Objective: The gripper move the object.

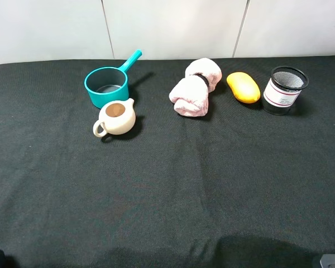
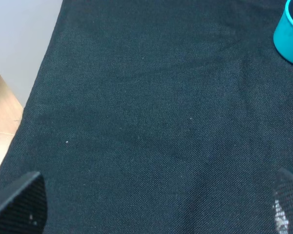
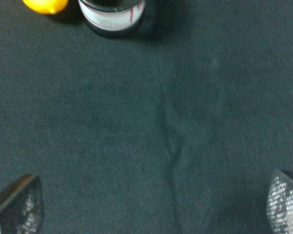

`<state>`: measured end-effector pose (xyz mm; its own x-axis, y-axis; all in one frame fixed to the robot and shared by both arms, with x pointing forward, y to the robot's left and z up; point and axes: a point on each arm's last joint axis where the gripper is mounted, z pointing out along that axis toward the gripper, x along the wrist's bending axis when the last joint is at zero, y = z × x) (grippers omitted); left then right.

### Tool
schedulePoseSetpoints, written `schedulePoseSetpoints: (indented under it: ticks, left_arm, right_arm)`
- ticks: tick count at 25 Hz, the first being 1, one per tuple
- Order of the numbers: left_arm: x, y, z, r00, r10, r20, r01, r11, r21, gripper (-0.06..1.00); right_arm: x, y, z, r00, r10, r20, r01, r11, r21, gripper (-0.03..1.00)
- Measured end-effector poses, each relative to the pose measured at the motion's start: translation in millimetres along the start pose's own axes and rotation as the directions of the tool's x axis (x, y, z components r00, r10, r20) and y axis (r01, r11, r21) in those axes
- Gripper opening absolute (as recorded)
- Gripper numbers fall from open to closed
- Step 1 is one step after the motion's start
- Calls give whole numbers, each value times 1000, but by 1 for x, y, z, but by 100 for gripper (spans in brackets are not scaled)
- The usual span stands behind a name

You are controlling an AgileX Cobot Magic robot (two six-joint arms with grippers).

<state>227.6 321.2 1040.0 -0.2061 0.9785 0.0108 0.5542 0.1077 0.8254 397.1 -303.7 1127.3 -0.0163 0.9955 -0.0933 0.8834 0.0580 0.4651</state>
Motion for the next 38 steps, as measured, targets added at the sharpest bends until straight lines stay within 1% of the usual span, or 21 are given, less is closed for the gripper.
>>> schedulePoseSetpoints:
  ticks: [4, 8, 11, 14, 19, 26, 30, 35, 38]
  left_arm:
    - [0, 0, 0, 1000, 0, 0, 0, 1000, 0, 90]
    - [0, 0, 0, 1000, 0, 0, 0, 1000, 0, 90]
    - [0, 0, 0, 1000, 0, 0, 0, 1000, 0, 90]
    - [0, 0, 0, 1000, 0, 0, 0, 1000, 0, 90]
    - [0, 0, 0, 1000, 0, 0, 0, 1000, 0, 90]
    - [0, 0, 0, 1000, 0, 0, 0, 1000, 0, 90]
    - [0, 0, 0, 1000, 0, 0, 0, 1000, 0, 90]
    - [0, 0, 0, 1000, 0, 0, 0, 1000, 0, 90]
    - [0, 0, 0, 1000, 0, 0, 0, 1000, 0, 90]
  right_arm:
    - [0, -34, -7, 1000, 26, 10, -25, 999, -38, 69]
    - [0, -68, -3, 998, 61, 20, -60, 996, -62, 69]
    - [2, -88, 4, 998, 65, 17, -62, 990, -129, 69]
    - [5, -105, 16, 998, 68, 10, -65, 983, -174, 69]
    - [9, -120, 25, 997, 76, -19, -79, 972, -223, 69]
    - [11, -131, 21, 997, 72, -40, -80, 956, -281, 69]
    - [11, -142, 10, 997, 64, -47, -77, 925, -372, 69]
    - [11, -158, -3, 997, 64, -47, -79, 867, -491, 69]
    - [11, -167, -8, 997, 62, -45, -77, 835, -545, 69]
